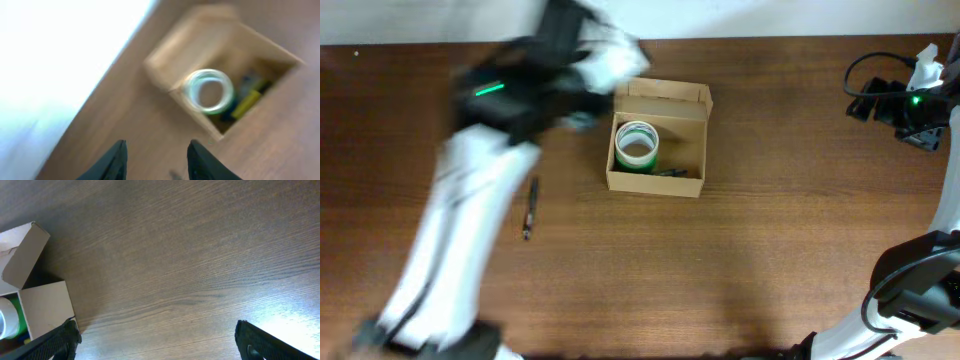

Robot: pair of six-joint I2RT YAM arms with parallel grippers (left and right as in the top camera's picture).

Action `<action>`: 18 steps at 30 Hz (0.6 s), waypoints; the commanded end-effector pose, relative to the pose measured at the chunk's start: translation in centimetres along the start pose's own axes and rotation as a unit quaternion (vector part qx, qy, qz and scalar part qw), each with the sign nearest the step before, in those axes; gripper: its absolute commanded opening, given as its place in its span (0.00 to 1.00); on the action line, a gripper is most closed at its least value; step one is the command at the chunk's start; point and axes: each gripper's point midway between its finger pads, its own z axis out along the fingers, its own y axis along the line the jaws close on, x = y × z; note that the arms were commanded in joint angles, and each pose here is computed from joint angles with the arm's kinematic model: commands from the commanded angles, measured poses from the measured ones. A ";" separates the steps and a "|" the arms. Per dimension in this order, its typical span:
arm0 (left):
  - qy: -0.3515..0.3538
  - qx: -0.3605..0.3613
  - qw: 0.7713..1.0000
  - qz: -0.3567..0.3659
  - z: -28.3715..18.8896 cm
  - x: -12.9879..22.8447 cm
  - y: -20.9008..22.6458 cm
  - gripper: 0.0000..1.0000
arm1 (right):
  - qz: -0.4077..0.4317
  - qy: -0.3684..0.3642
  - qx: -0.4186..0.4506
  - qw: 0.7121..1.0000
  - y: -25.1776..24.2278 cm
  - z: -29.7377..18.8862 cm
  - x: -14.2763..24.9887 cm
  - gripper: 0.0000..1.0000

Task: Pack container
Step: 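Release the blue pen and move the left gripper to the dark pen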

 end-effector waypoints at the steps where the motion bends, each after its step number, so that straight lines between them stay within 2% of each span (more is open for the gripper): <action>1: 0.084 -0.024 0.979 -0.182 0.8 7.9 2.6 0.41 | 0.001 -0.001 -0.004 1.000 0.0 0.0 -0.1 0.99; 4: 0.160 -0.026 0.947 -0.279 2.8 14.6 3.0 0.48 | 0.001 -0.001 -0.004 1.000 0.0 0.0 -0.1 0.99; 7: 0.206 0.005 0.923 -0.325 5.7 19.4 1.4 0.52 | 0.001 -0.001 -0.004 1.000 0.0 0.0 -0.1 0.99; 11: 0.240 0.025 0.910 -0.338 8.7 23.1 -0.5 0.58 | 0.001 -0.001 -0.004 1.000 0.0 0.0 -0.1 0.99; 18: 0.310 0.059 0.888 -0.335 13.0 28.0 -3.9 0.57 | 0.001 -0.001 -0.004 1.000 0.0 0.0 -0.1 0.99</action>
